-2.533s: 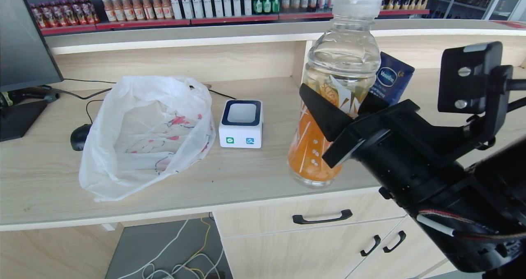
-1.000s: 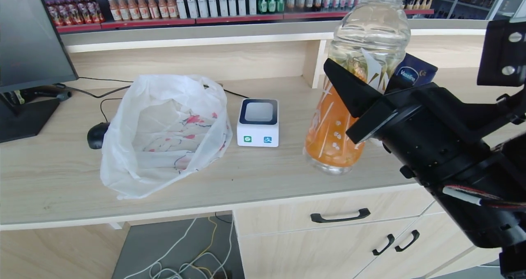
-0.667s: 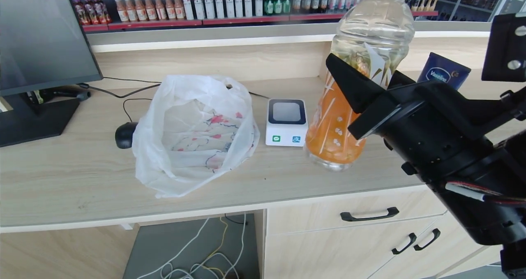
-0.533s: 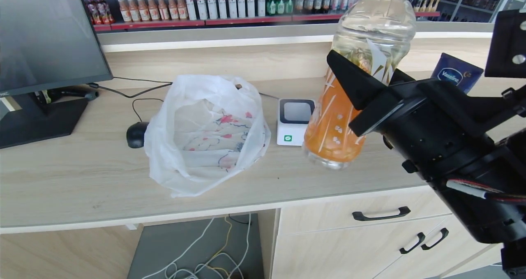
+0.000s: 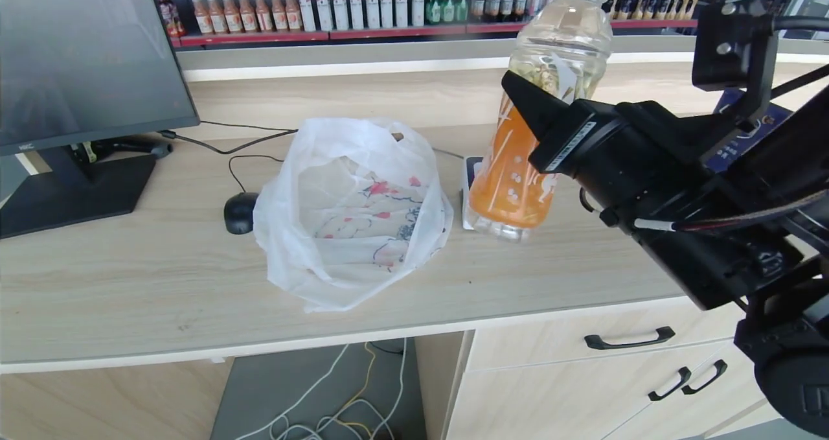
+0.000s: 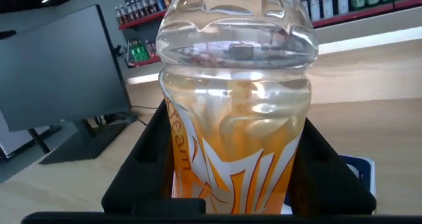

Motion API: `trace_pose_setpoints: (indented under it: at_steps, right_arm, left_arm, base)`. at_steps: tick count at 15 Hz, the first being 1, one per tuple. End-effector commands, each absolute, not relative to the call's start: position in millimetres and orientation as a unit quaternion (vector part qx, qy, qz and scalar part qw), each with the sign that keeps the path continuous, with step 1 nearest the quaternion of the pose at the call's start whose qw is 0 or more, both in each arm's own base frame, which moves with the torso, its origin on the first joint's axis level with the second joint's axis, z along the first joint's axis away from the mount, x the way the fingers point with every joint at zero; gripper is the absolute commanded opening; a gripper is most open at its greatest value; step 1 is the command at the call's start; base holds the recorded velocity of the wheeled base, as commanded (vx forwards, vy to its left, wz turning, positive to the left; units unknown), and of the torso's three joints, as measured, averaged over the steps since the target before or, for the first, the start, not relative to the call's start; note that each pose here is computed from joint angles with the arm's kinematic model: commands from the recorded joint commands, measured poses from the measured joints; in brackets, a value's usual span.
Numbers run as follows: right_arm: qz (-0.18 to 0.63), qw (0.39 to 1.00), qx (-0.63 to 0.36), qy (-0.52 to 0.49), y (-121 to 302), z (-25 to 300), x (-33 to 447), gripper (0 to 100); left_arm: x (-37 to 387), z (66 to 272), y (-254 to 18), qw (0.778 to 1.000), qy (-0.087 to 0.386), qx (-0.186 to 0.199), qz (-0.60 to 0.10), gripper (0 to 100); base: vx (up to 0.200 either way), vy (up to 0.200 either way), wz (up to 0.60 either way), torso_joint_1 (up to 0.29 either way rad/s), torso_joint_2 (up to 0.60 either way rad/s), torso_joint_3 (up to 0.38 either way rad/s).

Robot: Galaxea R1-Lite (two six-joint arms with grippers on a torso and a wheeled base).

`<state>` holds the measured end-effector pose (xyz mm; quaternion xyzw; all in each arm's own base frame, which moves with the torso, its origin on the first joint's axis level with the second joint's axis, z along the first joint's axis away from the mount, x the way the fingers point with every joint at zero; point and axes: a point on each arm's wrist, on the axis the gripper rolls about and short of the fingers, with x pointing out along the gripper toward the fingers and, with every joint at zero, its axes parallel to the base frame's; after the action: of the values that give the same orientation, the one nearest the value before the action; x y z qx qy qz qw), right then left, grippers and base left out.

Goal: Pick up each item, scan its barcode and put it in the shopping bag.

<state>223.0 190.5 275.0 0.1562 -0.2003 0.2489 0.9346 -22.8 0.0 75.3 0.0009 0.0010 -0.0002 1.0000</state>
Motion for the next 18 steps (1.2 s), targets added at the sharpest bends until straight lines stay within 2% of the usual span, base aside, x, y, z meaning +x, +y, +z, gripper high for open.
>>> trace_pose_setpoints:
  at_steps: [1, 5, 8, 13, 18]
  right_arm:
    - [0.225, 0.939, 0.17, -0.198, 187.7, 272.0, 246.5, 0]
    - [0.193, 0.937, 0.211, -0.2, 183.0, 268.2, 292.6, 0]
    - [0.193, 0.929, 0.252, -0.19, 185.6, 264.1, 303.0, 0]
    - [0.162, 0.924, 0.302, -0.17, 165.2, 253.4, 326.4, 0]
    - [0.112, 0.882, 0.433, -0.147, 169.2, 287.9, 341.6, 0]
  left_arm:
    - [-22.8, 75.3, 0.0, 1.0, 0.001, 0.001, 0.0, 100]
    - [-22.8, 75.3, 0.0, 1.0, 0.001, 0.001, 0.0, 100]
    - [-22.8, 75.3, 0.0, 1.0, 0.001, 0.001, 0.0, 100]
    - [-22.8, 75.5, 0.0, 1.0, 0.0, 0.001, 0.001, 100]
    - [-22.8, 75.3, 0.0, 1.0, 0.001, 0.001, 0.0, 100]
  base:
    - [0.0, 0.0, 0.0, 0.0, 0.0, 0.0]
    - [0.0, 0.0, 0.0, 0.0, 0.0, 0.0]
    - [0.0, 0.0, 0.0, 0.0, 0.0, 0.0]
    - [0.0, 0.0, 0.0, 0.0, 0.0, 0.0]
    - [0.0, 0.0, 0.0, 0.0, 0.0, 0.0]
